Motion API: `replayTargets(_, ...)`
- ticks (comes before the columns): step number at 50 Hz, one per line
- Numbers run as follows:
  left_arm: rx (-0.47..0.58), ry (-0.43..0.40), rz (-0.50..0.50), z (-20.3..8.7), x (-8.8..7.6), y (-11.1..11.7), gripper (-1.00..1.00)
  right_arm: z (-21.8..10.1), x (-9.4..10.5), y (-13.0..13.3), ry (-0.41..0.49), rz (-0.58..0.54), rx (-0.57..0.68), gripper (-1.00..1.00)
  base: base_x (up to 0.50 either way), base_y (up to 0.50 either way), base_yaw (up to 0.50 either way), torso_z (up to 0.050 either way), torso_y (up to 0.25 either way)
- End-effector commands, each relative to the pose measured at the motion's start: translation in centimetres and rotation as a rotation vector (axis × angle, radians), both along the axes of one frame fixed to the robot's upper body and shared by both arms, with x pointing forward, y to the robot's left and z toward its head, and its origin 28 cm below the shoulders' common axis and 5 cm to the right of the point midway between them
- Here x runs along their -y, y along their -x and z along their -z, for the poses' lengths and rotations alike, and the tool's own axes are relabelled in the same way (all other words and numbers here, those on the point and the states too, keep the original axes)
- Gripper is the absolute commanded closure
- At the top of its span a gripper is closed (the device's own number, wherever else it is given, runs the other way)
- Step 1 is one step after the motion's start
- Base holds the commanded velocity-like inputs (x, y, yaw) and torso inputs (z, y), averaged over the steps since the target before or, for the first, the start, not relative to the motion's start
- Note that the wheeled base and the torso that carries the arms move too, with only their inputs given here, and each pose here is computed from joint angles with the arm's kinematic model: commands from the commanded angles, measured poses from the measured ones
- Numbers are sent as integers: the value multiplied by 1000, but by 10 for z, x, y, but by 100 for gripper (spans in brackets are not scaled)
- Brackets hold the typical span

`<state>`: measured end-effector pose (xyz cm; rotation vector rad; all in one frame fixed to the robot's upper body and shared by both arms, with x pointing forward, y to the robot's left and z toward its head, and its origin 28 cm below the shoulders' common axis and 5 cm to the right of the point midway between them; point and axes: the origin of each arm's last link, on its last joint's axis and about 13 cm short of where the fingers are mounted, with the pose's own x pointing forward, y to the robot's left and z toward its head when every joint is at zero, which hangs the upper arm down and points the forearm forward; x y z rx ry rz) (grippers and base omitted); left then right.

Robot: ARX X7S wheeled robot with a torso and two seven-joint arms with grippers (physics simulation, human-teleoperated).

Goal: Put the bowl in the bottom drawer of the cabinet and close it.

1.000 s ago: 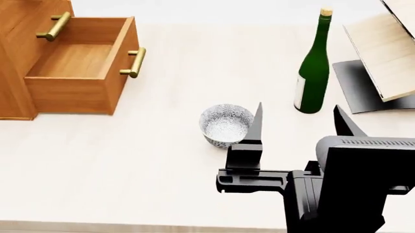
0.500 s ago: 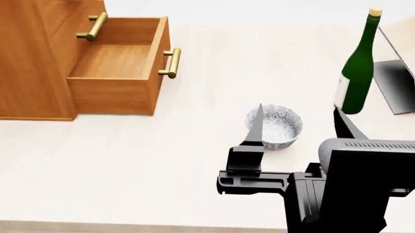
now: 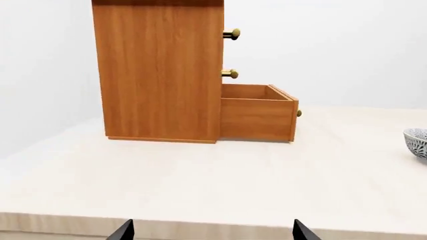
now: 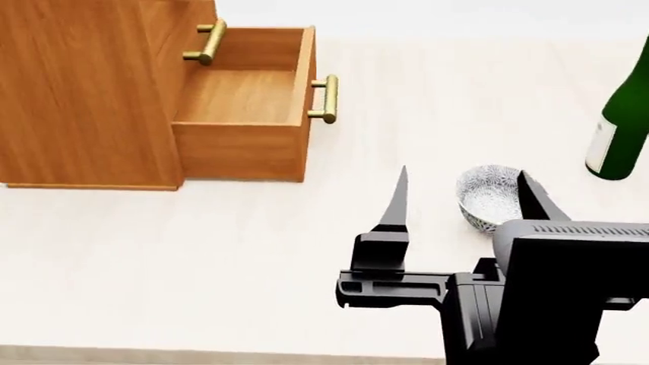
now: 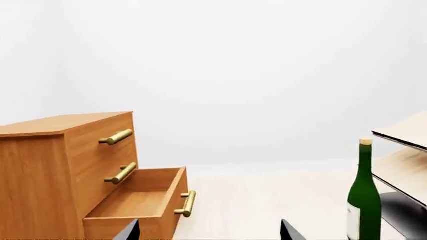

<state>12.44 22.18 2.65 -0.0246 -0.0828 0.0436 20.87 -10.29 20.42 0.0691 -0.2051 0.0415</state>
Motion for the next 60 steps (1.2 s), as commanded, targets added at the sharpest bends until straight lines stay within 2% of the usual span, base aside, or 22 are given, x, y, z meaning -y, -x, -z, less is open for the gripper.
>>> replayTargets(1, 1, 1, 2, -1, 0, 1, -100, 2, -1, 0, 1, -3, 0, -100, 0, 285, 0, 0, 0)
replayTargets(47, 1, -1, 3, 0, 0, 1, -100, 5, -2, 1, 6, -6, -8, -100, 0, 287, 0, 0, 0)
replayTargets(49, 1, 0, 3, 0, 0, 1, -100, 5, -2, 1, 31, 1, 19, -100, 0, 266, 0, 0, 0)
replayTargets(50, 1, -1, 3, 0, 0, 1, -100, 6, -2, 0, -10, 4, 4, -100, 0, 0, 0, 0, 0)
replayTargets(53, 1, -1, 3, 0, 0, 1, -100, 5, -1, 0, 20, 4, -1, -100, 0, 0, 0, 0, 0)
replayTargets(60, 1, -1, 3, 0, 0, 1, -100, 6, -1, 0, 8, -4, 3, -100, 344, 0, 0, 0, 0)
